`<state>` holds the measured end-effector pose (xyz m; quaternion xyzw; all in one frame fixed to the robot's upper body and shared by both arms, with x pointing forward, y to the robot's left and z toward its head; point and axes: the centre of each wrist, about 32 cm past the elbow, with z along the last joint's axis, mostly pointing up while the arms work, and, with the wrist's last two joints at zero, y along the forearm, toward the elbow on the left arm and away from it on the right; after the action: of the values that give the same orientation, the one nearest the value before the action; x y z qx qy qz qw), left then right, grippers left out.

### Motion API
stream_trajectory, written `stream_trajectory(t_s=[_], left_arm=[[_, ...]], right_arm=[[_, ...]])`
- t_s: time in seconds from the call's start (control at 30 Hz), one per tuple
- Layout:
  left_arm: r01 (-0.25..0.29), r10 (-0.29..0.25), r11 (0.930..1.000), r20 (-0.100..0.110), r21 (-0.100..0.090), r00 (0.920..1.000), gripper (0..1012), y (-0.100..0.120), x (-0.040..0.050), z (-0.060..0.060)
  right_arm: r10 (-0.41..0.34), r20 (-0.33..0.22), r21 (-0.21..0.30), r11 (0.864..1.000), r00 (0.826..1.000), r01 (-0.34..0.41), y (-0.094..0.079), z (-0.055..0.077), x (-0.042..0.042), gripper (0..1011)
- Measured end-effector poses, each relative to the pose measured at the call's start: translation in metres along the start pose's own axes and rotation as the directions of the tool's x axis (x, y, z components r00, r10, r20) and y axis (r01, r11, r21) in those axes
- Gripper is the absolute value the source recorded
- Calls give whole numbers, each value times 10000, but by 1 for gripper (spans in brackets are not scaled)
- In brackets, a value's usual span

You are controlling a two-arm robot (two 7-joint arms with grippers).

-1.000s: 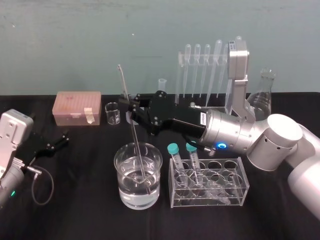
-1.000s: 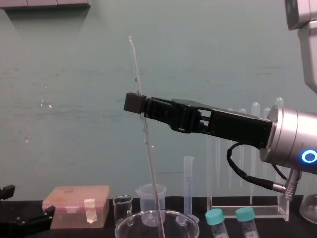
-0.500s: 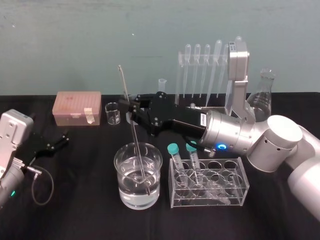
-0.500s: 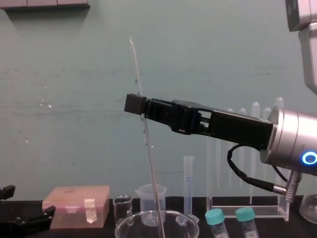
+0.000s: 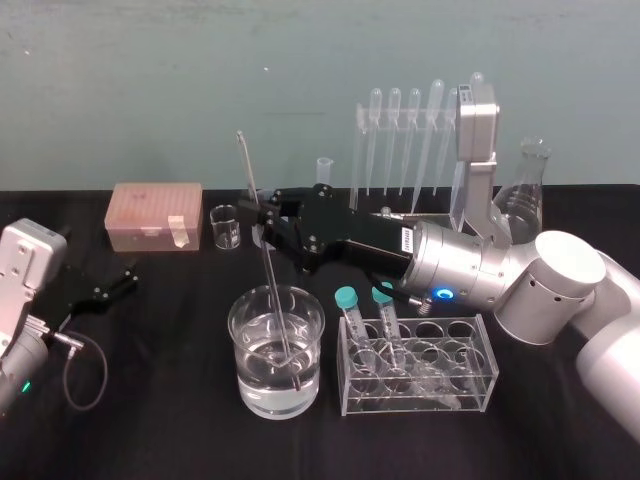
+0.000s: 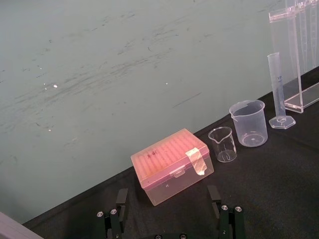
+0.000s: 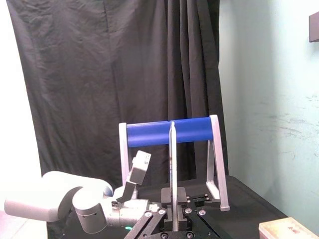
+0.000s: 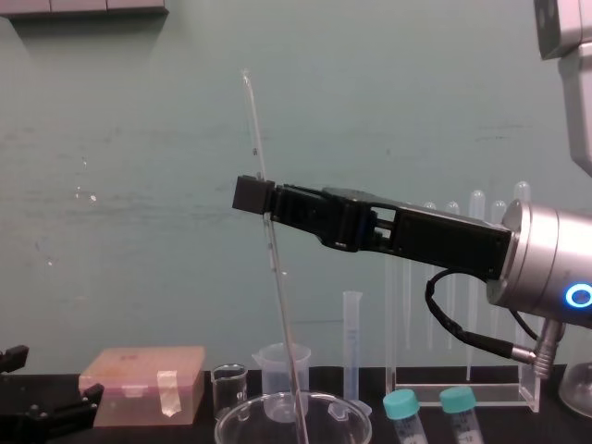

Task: Hold the thermometer with one hand and immerse one end into the beaker, then reinsert it into the test tube rack.

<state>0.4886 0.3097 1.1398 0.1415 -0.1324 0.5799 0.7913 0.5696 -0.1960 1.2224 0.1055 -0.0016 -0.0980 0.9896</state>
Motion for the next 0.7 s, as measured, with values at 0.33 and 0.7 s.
stream_trajectory(t_s=[0.33, 0.7], left_arm=[[0, 0, 10000, 0, 0, 10000, 1008, 0, 0, 0], [0, 0, 10000, 0, 0, 10000, 1008, 0, 0, 0]], right_arm=[[18, 5, -5, 10000, 10000, -18, 0, 3, -6, 51], [39, 5, -19, 10000, 10000, -39, 6, 2, -16, 51]])
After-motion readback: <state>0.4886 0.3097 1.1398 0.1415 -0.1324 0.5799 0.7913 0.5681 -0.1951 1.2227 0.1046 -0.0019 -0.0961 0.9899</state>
